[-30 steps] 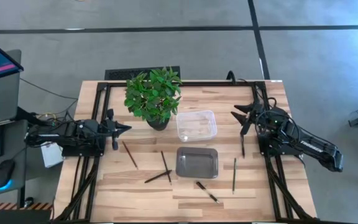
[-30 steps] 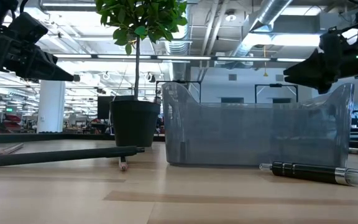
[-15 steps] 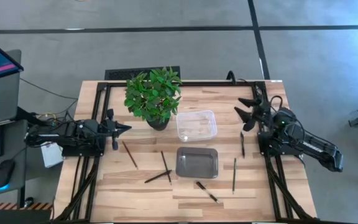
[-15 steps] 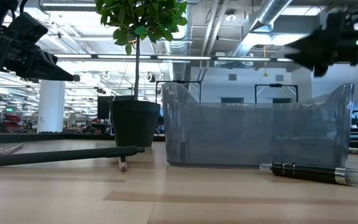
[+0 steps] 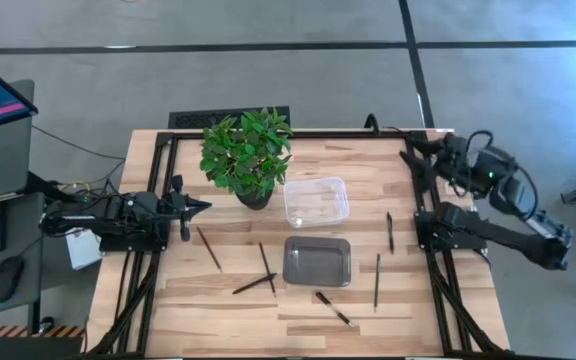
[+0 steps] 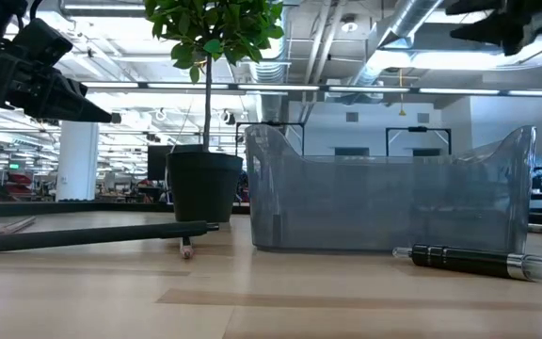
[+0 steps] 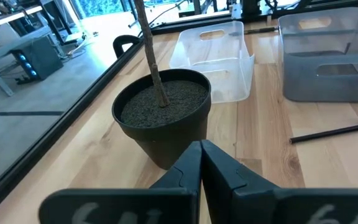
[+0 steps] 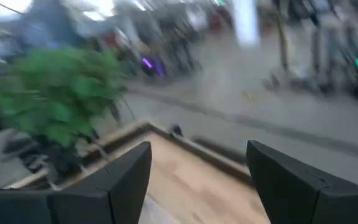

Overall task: Sort pens & pencils
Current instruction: Put the top right black pen into the transparent bin

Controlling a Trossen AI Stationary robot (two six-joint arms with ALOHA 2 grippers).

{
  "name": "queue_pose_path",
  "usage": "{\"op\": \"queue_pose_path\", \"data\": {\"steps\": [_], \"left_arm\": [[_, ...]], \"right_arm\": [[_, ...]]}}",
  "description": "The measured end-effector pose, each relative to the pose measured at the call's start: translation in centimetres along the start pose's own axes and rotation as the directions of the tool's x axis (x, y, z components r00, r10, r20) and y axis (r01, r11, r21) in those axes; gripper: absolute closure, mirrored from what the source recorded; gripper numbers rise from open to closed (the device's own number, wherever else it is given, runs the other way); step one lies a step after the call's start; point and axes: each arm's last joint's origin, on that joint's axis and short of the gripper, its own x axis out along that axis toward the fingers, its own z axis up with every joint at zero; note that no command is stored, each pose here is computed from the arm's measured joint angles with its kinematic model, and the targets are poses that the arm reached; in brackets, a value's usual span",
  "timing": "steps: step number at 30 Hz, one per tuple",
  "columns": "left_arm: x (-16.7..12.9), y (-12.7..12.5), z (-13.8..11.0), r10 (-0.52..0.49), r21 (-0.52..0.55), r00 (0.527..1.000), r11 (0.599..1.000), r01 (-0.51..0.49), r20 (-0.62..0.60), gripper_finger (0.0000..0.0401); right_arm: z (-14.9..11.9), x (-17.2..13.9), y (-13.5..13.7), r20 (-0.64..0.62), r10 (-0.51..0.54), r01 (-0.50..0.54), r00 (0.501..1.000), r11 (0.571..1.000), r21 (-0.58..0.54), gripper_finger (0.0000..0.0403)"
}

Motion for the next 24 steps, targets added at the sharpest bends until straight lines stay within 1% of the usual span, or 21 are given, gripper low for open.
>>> {"op": "queue_pose_path", "data": {"steps": [2, 3, 5, 7, 8, 10, 12, 15, 17, 18, 20, 22, 24], "left_arm": [[0.0, 0.0, 0.0, 0.000, 0.000, 1.000, 1.000, 0.000, 0.000, 0.0401], [0.0, 0.0, 0.0, 0.000, 0.000, 1.000, 1.000, 0.000, 0.000, 0.0401], [0.0, 0.0, 0.0, 0.000, 0.000, 1.000, 1.000, 0.000, 0.000, 0.0401], [0.0, 0.0, 0.0, 0.001, 0.000, 1.000, 1.000, -0.001, 0.000, 0.0401], [0.0, 0.0, 0.0, 0.001, 0.000, 1.000, 1.000, -0.001, 0.000, 0.0401], [0.0, 0.0, 0.0, 0.001, 0.000, 1.000, 1.000, -0.001, 0.000, 0.0401], [0.0, 0.0, 0.0, 0.001, 0.000, 1.000, 1.000, -0.001, 0.000, 0.0401], [0.0, 0.0, 0.0, 0.001, 0.000, 1.000, 1.000, -0.001, 0.000, 0.0401], [0.0, 0.0, 0.0, 0.001, 0.000, 1.000, 1.000, -0.001, 0.000, 0.0401], [0.0, 0.0, 0.0, 0.001, -0.001, 1.000, 1.000, -0.001, 0.000, 0.0401], [0.0, 0.0, 0.0, 0.001, -0.006, 1.000, 1.000, -0.001, -0.001, 0.0401], [0.0, 0.0, 0.0, 0.001, -0.005, 1.000, 1.000, -0.001, -0.001, 0.0401], [0.0, 0.0, 0.0, 0.001, -0.005, 1.000, 1.000, -0.001, -0.001, 0.0401]], "right_arm": [[1.3, 0.3, 0.3, -0.115, -0.048, 0.053, 0.992, 0.998, 0.043, 0.0117], [1.8, 0.5, 0.4, -0.184, -0.066, 0.079, 0.981, 0.995, 0.063, 0.0117], [2.7, 0.9, 0.7, -0.323, -0.103, 0.143, 0.941, 0.984, 0.102, 0.0117], [3.1, 1.4, 0.8, -0.469, -0.147, 0.235, 0.871, 0.963, 0.135, 0.0117], [3.1, 1.6, 0.8, -0.537, -0.167, 0.288, 0.827, 0.946, 0.150, 0.0117], [3.1, 2.1, 0.8, -0.646, -0.203, 0.393, 0.736, 0.905, 0.163, 0.0117], [2.5, 2.6, 0.8, -0.737, -0.234, 0.494, 0.634, 0.856, 0.153, 0.0117], [1.4, 3.3, 0.6, -0.827, -0.254, 0.608, 0.502, 0.783, 0.129, 0.0117], [0.4, 3.7, 0.6, -0.878, -0.241, 0.650, 0.413, 0.753, 0.099, 0.0117], [-0.1, 3.9, 0.6, -0.895, -0.226, 0.659, 0.385, 0.746, 0.095, 0.0117], [-1.2, 4.3, 0.8, -0.916, -0.203, 0.661, 0.345, 0.746, 0.084, 0.0117], [-2.2, 4.7, 1.0, -0.924, -0.192, 0.655, 0.332, 0.751, 0.079, 0.0117], [-3.2, 4.9, 1.2, -0.930, -0.187, 0.660, 0.317, 0.747, 0.075, 0.0117]]}}
